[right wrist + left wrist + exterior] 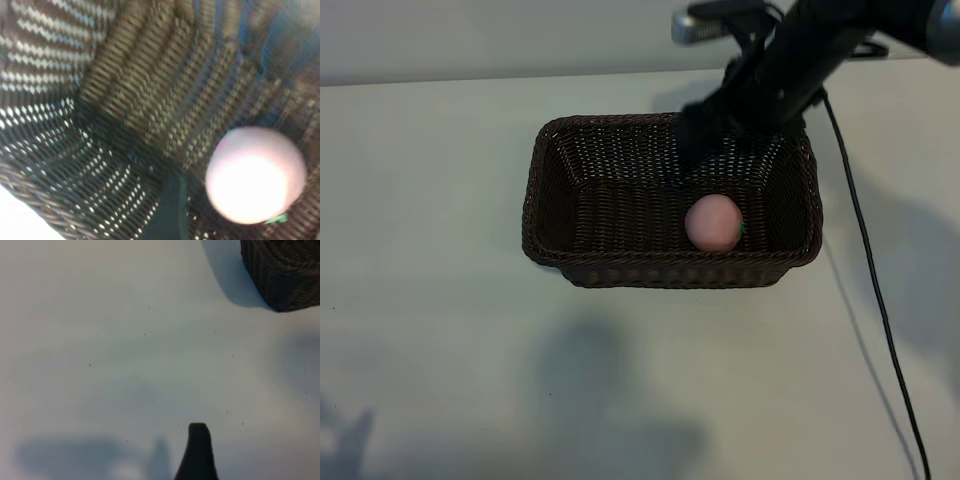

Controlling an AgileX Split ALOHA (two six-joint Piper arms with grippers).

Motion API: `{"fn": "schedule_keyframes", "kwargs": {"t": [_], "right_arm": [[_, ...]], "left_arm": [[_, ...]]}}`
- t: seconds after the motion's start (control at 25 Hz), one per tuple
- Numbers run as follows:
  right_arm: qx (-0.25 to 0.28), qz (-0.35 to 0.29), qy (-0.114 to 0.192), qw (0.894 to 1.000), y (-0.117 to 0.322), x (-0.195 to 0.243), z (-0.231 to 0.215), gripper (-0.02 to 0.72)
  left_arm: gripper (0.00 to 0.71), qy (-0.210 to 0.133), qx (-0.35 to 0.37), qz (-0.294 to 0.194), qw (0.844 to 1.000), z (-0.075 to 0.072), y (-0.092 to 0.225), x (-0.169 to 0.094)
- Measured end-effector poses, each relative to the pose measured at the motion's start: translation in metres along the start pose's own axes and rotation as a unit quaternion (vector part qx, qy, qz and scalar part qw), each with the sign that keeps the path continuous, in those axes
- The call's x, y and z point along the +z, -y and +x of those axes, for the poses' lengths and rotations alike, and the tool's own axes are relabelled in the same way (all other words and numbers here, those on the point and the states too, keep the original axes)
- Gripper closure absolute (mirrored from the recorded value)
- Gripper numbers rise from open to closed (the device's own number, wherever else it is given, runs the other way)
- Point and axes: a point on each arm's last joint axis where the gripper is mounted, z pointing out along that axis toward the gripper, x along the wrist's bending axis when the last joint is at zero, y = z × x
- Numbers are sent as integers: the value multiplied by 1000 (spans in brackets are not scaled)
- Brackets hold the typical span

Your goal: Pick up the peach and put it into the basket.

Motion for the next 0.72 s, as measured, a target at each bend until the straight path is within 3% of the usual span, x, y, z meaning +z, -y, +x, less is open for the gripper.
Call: {"fn": "schedule_keyframes", "kwargs": {"t": [0.2,0.36,0.56,0.72], "right_arm": [[14,-31,29,999,-8,-40,-22,25],[54,-32,76,995,0,-67,-71,37],[119,-24,143,982,21,-96,-140,54],[170,-29,167,971,38,-115,-178,68]], "left_arm": [[118,0,0,0,1000,0,0,0],[118,0,0,0,1000,0,0,0],[118,0,0,0,1000,0,0,0],[118,0,0,0,1000,0,0,0]]}}
